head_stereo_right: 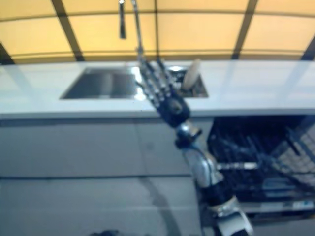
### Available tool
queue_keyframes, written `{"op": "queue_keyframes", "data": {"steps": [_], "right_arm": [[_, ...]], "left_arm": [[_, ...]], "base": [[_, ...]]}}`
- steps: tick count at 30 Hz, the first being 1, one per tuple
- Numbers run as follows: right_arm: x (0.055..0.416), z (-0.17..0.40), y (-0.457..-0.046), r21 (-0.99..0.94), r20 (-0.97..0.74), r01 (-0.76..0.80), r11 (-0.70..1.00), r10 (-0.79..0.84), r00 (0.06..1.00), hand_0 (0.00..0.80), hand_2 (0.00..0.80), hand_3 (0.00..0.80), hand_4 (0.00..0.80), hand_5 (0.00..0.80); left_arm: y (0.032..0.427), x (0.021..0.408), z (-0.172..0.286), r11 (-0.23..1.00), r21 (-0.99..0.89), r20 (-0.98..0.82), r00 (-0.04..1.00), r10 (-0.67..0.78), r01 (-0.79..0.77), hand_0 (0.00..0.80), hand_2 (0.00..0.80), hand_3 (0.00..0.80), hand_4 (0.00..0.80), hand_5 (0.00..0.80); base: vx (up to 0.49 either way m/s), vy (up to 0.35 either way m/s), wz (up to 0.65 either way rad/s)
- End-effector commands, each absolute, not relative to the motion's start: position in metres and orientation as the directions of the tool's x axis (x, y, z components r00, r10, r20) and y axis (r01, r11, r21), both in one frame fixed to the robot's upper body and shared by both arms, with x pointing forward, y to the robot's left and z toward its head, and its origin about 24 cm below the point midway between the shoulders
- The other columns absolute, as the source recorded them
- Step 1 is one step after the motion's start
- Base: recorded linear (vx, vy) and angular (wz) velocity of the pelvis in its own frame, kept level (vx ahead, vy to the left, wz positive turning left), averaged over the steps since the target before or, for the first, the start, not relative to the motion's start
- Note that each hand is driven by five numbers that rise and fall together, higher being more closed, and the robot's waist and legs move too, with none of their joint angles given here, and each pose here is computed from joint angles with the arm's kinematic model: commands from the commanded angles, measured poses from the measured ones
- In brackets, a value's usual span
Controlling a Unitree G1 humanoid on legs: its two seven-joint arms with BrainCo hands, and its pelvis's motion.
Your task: Take plates into dishwasher
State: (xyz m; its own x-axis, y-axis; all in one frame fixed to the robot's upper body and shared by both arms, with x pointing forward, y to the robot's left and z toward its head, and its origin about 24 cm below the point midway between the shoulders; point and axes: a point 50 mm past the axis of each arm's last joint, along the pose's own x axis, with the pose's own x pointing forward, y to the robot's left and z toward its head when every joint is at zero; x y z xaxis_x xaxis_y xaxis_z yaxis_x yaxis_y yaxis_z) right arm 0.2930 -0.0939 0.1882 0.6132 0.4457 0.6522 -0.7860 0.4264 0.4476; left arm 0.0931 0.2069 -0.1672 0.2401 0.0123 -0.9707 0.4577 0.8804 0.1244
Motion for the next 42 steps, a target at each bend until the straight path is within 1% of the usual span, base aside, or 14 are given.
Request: {"op": "queue_keyframes", "data": {"steps": [1, 3, 6, 11, 16, 19, 22, 23, 25, 28, 31, 34, 38, 42], "right_arm": [[0.291, 0.245, -0.112, 0.306, 0.787, -0.797, 0.521, 0.333, 0.520, 0.000, 0.000, 0.000, 0.000, 0.000], [0.295, 0.255, -0.125, 0.285, 0.790, -0.755, 0.591, 0.301, 0.534, 0.000, 0.000, 0.000, 0.000, 0.000], [0.298, 0.263, -0.137, 0.304, 0.795, -0.729, 0.613, 0.259, 0.549, 0.000, 0.000, 0.000, 0.000, 0.000], [0.291, 0.276, -0.145, 0.254, 0.806, -0.699, 0.668, 0.253, 0.535, 0.000, 0.000, 0.000, 0.000, 0.000], [0.287, 0.280, -0.152, 0.242, 0.809, -0.677, 0.695, 0.241, 0.536, 0.000, 0.000, 0.000, 0.000, 0.000], [0.283, 0.279, -0.147, 0.250, 0.804, -0.698, 0.671, 0.258, 0.536, 0.000, 0.000, 0.000, 0.000, 0.000], [0.280, 0.276, -0.133, 0.215, 0.797, -0.716, 0.664, 0.304, 0.522, 0.000, 0.000, 0.000, 0.000, 0.000], [0.280, 0.272, -0.128, 0.203, 0.793, -0.716, 0.668, 0.316, 0.520, 0.000, 0.000, 0.000, 0.000, 0.000], [0.280, 0.270, -0.127, 0.189, 0.791, -0.705, 0.684, 0.319, 0.522, 0.000, 0.000, 0.000, 0.000, 0.000], [0.281, 0.275, -0.128, 0.166, 0.801, -0.689, 0.705, 0.312, 0.512, 0.000, 0.000, 0.000, 0.000, 0.000], [0.285, 0.286, -0.124, 0.154, 0.804, -0.679, 0.718, 0.309, 0.508, 0.000, 0.000, 0.000, 0.000, 0.000], [0.287, 0.291, -0.121, 0.157, 0.798, -0.668, 0.728, 0.305, 0.520, 0.000, 0.000, 0.000, 0.000, 0.000], [0.290, 0.288, -0.122, 0.168, 0.781, -0.658, 0.734, 0.308, 0.543, 0.000, 0.000, 0.000, 0.000, 0.000], [0.294, 0.285, -0.131, 0.165, 0.775, -0.652, 0.741, 0.312, 0.550, 0.000, 0.000, 0.000, 0.000, 0.000]], "left_arm": [[0.223, 0.072, -0.169, 0.843, 0.139, -0.986, 0.150, 0.071, 0.520, 0.000, 0.000, 0.000, 0.000, 0.000], [0.224, 0.068, -0.169, 0.837, 0.138, -0.988, 0.135, 0.077, 0.530, 0.000, 0.000, 0.000, 0.000, 0.000], [0.223, 0.061, -0.171, 0.839, 0.133, -0.989, 0.125, 0.078, 0.528, 0.000, 0.000, 0.000, 0.000, 0.000], [0.224, 0.058, -0.171, 0.834, 0.124, -0.991, 0.104, 0.080, 0.538, 0.000, 0.000, 0.000, 0.000, 0.000], [0.231, 0.048, -0.171, 0.843, 0.127, -0.992, 0.078, 0.101, 0.523, 0.000, 0.000, 0.000, 0.000, 0.000], [0.230, 0.034, -0.172, 0.874, 0.113, -0.993, 0.070, 0.090, 0.472, 0.000, 0.000, 0.000, 0.000, 0.000], [0.228, 0.036, -0.172, 0.887, 0.112, -0.991, 0.121, 0.065, 0.448, 0.000, 0.000, 0.000, 0.000, 0.000], [0.225, 0.044, -0.172, 0.904, 0.125, -0.983, 0.177, 0.056, 0.408, 0.000, 0.000, 0.000, 0.000, 0.000], [0.219, 0.056, -0.171, 0.921, 0.134, -0.971, 0.236, 0.047, 0.366, 0.000, 0.000, 0.000, 0.000, 0.000], [0.213, 0.078, -0.168, 0.922, 0.158, -0.950, 0.309, 0.044, 0.352, 0.000, 0.000, 0.000, 0.000, 0.000], [0.222, 0.084, -0.165, 0.918, 0.185, -0.945, 0.320, 0.068, 0.351, 0.000, 0.000, 0.000, 0.000, 0.000], [0.226, 0.083, -0.165, 0.916, 0.199, -0.948, 0.307, 0.089, 0.349, 0.000, 0.000, 0.000, 0.000, 0.000], [0.226, 0.071, -0.167, 0.926, 0.190, -0.955, 0.280, 0.097, 0.327, 0.000, 0.000, 0.000, 0.000, 0.000], [0.229, 0.061, -0.167, 0.935, 0.185, -0.953, 0.286, 0.096, 0.303, 0.000, 0.000, 0.000, 0.000, 0.000]], "base": [[0.302, 0.066, 0.33], [0.317, -0.015, 0.20], [0.438, -0.047, 0.11], [0.432, -0.084, 0.47], [0.575, -0.241, 0.26], [0.502, -0.290, -0.07], [0.408, -0.264, -0.03], [0.383, -0.230, -0.09], [0.343, -0.235, -0.28], [0.249, -0.138, -0.33], [0.344, -0.016, -0.24], [0.391, 0.108, -0.22], [0.491, 0.222, -0.26], [0.388, 0.253, -0.32]]}}
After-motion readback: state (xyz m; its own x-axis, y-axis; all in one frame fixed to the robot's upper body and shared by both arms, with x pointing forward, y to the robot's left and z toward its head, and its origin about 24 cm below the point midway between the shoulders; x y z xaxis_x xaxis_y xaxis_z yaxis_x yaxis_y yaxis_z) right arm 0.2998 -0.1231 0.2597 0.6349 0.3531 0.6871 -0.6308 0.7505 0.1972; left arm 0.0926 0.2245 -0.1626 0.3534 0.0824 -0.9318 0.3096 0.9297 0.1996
